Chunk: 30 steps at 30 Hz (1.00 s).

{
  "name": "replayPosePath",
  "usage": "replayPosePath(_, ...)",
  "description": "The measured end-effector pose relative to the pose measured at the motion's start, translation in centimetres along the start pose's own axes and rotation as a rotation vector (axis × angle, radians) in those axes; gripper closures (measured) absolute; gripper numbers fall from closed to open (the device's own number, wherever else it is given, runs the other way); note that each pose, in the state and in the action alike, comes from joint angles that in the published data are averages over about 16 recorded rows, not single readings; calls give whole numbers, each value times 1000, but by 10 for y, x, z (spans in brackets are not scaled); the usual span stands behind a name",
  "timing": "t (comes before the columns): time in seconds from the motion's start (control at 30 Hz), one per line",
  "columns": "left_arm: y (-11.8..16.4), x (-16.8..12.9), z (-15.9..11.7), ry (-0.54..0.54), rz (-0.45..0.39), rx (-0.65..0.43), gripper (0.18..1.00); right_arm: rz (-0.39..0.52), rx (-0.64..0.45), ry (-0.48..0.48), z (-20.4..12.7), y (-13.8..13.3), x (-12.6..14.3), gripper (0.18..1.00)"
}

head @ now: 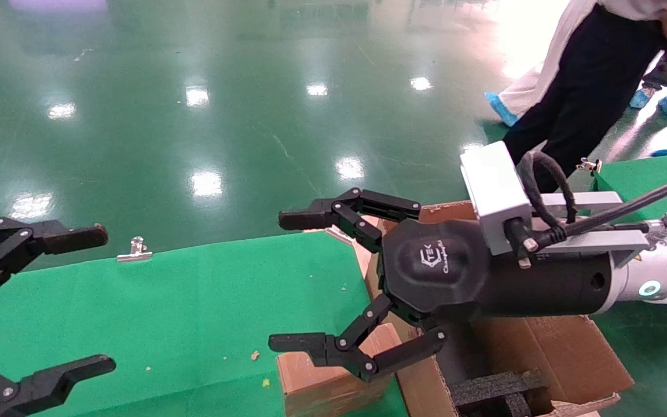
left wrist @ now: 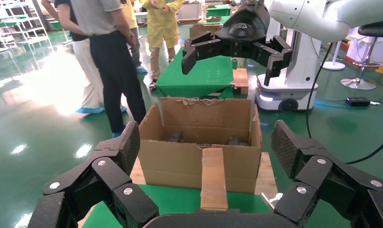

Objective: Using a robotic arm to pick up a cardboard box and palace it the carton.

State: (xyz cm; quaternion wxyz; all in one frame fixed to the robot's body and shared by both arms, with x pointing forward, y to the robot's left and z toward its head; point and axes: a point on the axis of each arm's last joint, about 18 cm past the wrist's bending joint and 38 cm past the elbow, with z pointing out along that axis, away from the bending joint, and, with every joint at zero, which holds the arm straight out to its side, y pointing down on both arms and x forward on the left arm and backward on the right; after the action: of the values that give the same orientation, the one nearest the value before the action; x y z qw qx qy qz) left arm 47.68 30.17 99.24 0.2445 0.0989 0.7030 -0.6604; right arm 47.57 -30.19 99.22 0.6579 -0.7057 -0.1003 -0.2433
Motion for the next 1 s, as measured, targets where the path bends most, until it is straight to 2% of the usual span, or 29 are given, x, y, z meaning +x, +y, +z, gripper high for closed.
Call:
replayPosePath(0.77,0,0,0,0,0,0,190,-1,-2,0,0,0,0,178)
replayPosePath(1.0,0,0,0,0,0,0,217,-8,-63,-14,-2,3,-1,178)
